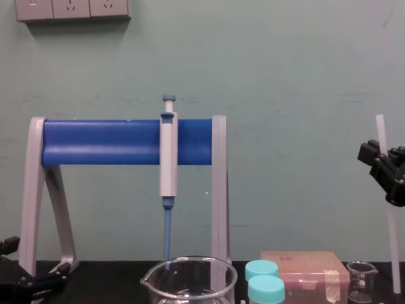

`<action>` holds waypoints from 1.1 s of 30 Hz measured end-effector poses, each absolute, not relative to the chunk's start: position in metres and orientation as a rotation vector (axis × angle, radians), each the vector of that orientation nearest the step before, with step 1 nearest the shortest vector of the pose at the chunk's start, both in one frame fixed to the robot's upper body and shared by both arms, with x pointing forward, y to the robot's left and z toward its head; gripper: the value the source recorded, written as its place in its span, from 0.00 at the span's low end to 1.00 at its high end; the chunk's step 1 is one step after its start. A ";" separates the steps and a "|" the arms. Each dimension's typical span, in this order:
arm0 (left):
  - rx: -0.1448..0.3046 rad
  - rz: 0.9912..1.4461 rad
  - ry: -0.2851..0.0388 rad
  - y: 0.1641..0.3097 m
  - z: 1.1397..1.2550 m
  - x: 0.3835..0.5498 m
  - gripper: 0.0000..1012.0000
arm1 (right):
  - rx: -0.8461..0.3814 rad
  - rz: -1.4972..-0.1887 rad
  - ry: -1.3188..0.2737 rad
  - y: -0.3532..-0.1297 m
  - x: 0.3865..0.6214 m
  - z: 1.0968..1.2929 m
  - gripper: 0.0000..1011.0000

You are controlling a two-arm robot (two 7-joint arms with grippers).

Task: Pick up the stirring rod with one hand, then place it down.

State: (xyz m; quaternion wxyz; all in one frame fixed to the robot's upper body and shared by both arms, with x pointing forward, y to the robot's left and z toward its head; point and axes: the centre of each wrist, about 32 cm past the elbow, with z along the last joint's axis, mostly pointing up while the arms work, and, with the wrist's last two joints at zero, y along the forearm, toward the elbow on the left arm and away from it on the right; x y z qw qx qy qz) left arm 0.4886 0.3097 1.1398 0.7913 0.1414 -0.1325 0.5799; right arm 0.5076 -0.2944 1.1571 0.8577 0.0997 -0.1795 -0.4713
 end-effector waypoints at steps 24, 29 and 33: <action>0.304 1.248 -0.285 0.310 1.140 0.489 0.99 | 0.209 -0.990 -0.378 -0.295 0.508 1.157 0.07; 0.304 1.248 -0.285 0.310 1.140 0.489 0.99 | 0.209 -0.990 -0.377 -0.295 0.508 1.157 0.07; 0.305 1.248 -0.285 0.310 1.140 0.489 0.99 | 0.209 -0.990 -0.378 -0.295 0.508 1.157 0.07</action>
